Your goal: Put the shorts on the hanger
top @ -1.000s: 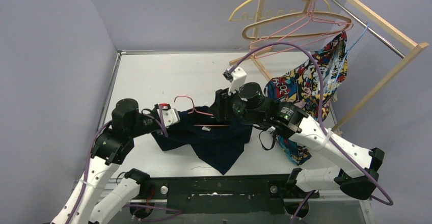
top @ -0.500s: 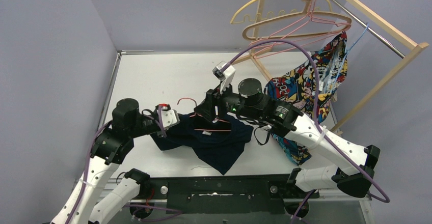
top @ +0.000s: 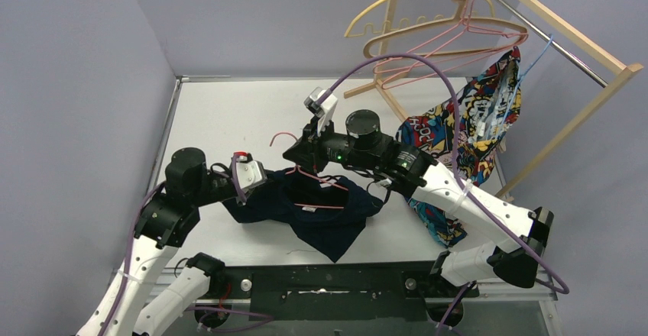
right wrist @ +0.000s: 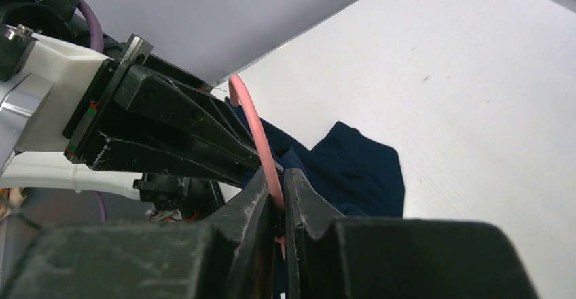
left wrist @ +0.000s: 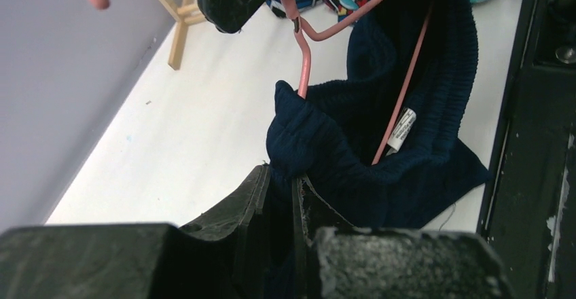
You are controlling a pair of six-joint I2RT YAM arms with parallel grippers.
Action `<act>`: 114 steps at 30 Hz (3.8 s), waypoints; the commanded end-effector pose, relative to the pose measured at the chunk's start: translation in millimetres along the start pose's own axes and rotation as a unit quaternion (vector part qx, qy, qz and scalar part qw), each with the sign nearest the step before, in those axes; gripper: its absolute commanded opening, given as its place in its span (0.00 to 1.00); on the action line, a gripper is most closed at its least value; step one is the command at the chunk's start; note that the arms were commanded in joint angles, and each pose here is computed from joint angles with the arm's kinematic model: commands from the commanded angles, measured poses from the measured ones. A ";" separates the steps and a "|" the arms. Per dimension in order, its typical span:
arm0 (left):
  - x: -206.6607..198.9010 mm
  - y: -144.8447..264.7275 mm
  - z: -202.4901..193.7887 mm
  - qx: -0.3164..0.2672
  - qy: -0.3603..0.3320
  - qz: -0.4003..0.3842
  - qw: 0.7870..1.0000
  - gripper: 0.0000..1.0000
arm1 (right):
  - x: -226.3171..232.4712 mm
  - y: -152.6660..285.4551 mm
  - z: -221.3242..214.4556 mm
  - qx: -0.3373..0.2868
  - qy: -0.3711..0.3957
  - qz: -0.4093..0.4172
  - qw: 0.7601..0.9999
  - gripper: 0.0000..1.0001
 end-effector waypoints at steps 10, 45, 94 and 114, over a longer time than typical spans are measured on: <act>7.4 23.0 60.7 -0.136 0.000 0.086 0.987 0.14 | -2.1 71.0 44.9 -0.076 0.030 -0.016 0.997 0.00; 16.7 -6.6 126.2 -0.217 -0.061 -0.072 0.972 0.48 | -5.8 74.9 110.2 -0.132 0.045 -0.075 0.987 0.00; 3.0 -24.9 95.7 -0.201 -0.106 -0.200 0.953 0.00 | 6.3 107.6 -7.2 0.066 0.059 0.039 0.995 0.53; 30.9 -28.3 94.6 -0.249 0.000 -0.009 0.968 0.49 | 18.8 142.3 11.7 -0.046 -0.002 -0.012 0.999 0.00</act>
Point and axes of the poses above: each gripper's point midway between its finger pads, its own y axis back along the fingers, its own x axis along the line the jaws close on, z = x × y, the point moved 8 cm from there along y, back along the fingers, and after that the axes turned 6 degrees about y, right-handed, at the moved point
